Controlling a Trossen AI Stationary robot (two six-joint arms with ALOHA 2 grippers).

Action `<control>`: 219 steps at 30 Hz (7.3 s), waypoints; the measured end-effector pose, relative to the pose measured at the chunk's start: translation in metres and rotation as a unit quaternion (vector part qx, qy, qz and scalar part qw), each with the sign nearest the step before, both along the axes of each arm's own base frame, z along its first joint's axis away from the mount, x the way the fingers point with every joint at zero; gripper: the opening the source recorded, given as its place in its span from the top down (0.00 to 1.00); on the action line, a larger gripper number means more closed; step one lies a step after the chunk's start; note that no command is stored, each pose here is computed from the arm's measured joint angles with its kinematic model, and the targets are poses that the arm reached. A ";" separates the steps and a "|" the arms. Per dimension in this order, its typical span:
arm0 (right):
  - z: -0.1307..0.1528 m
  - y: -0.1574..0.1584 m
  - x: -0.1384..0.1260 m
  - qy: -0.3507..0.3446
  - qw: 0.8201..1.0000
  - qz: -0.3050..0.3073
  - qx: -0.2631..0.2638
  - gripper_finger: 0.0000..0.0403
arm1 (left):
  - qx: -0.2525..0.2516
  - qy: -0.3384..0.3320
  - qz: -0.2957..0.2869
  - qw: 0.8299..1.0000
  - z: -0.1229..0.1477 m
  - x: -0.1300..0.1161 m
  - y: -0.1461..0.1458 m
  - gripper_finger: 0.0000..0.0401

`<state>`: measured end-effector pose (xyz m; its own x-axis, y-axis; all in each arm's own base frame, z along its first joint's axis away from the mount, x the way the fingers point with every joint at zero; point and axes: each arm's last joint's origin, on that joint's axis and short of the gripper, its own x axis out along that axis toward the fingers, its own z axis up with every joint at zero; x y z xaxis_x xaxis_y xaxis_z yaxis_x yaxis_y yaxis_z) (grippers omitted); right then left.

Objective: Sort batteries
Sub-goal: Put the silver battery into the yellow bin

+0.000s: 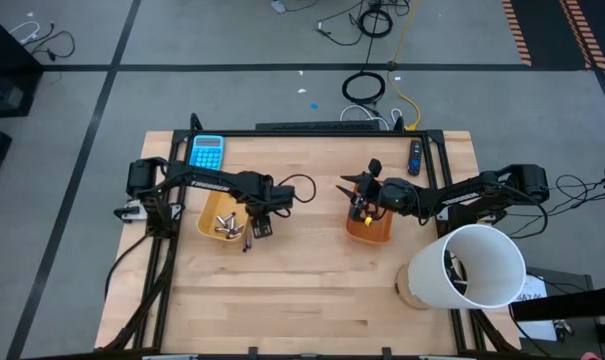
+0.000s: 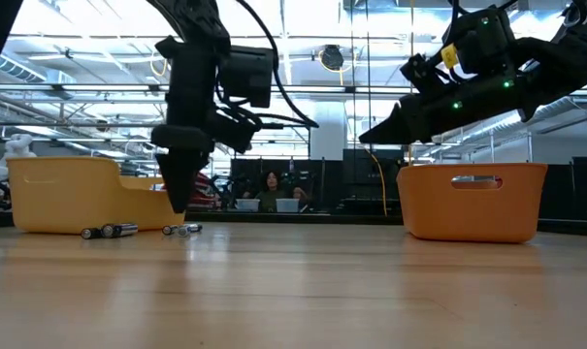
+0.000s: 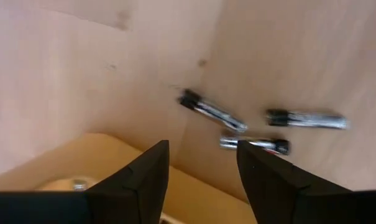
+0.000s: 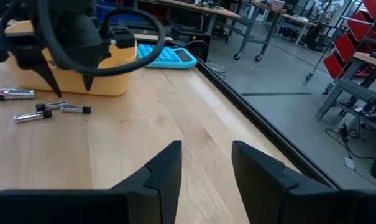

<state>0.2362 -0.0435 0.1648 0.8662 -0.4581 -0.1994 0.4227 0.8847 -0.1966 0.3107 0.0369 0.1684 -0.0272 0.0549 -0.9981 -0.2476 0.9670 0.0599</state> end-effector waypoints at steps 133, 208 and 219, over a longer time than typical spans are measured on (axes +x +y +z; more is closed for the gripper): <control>0.003 0.041 0.004 -0.017 0.996 0.083 0.006 0.67 | 0.028 -0.069 0.063 0.995 -0.031 0.007 -0.055 0.56; 0.003 0.041 0.005 -0.018 0.996 0.083 0.009 0.67 | 0.094 -0.101 0.205 0.969 0.042 -0.099 0.003 0.71; 0.003 0.041 0.005 -0.018 0.996 0.083 0.009 0.67 | -0.040 -0.236 0.162 0.957 0.059 -0.070 -0.047 0.71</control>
